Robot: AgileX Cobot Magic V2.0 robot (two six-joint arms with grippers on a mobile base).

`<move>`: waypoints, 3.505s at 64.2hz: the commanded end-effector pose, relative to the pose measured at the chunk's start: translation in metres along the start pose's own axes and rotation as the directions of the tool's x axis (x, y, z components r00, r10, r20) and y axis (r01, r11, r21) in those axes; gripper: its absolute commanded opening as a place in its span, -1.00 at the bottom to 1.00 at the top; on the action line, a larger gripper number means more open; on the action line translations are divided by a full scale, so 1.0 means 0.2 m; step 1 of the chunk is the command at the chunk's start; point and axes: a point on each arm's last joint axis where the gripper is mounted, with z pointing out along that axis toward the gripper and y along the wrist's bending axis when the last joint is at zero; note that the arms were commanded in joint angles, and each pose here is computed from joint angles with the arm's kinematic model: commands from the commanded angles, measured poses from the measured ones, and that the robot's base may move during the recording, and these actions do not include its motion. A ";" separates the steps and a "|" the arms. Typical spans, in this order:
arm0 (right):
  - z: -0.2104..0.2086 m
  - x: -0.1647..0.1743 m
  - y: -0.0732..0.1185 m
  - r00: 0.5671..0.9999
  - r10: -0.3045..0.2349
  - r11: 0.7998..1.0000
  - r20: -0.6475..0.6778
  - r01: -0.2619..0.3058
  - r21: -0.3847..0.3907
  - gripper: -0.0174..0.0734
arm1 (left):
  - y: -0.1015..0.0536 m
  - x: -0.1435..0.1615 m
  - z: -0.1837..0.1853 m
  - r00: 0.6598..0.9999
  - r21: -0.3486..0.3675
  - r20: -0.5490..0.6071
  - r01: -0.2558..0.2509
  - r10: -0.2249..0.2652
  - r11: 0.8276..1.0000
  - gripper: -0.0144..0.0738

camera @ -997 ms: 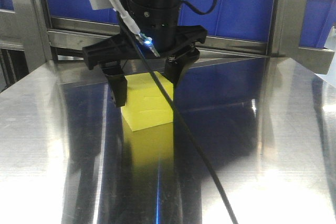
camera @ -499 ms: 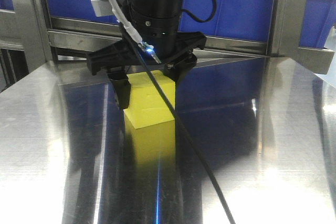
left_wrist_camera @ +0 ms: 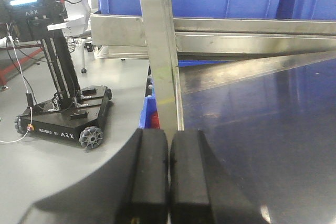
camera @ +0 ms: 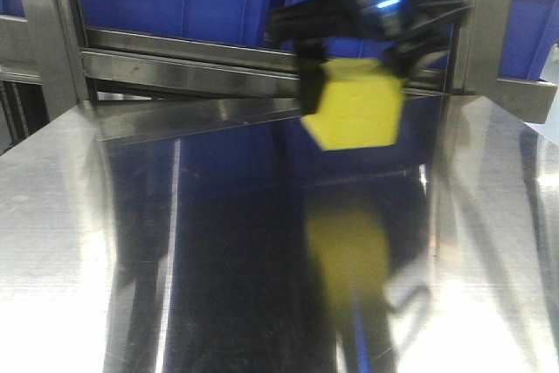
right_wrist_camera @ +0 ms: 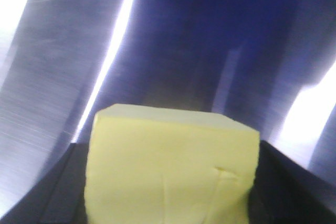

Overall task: Place yellow foam block on left shelf second layer
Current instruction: 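Close the right gripper on the cube and lift it off the table, then hold the cube in the right gripper while the base backs away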

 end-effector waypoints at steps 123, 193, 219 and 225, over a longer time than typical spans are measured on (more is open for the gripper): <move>-1.16 1.25 -0.44 0.572 -0.023 0.986 0.820 -0.120 0.112 0.11 | -0.01 0.00 0.00 0.997 0.025 0.072 0.005 -0.007 1.000 -0.36; -1.16 1.24 -0.44 0.576 -0.023 0.987 0.817 -0.118 0.112 0.11 | -0.01 0.00 0.00 0.997 0.025 0.074 0.005 -0.007 1.000 -0.36; -1.16 1.24 -0.44 0.576 -0.023 0.987 0.817 -0.118 0.112 0.11 | -0.01 0.00 0.00 0.997 0.025 0.074 0.005 -0.007 1.000 -0.36; -1.16 1.24 -0.44 0.576 -0.023 0.987 0.817 -0.118 0.112 0.11 | -0.01 0.00 0.00 0.997 0.025 0.074 0.005 -0.007 1.000 -0.36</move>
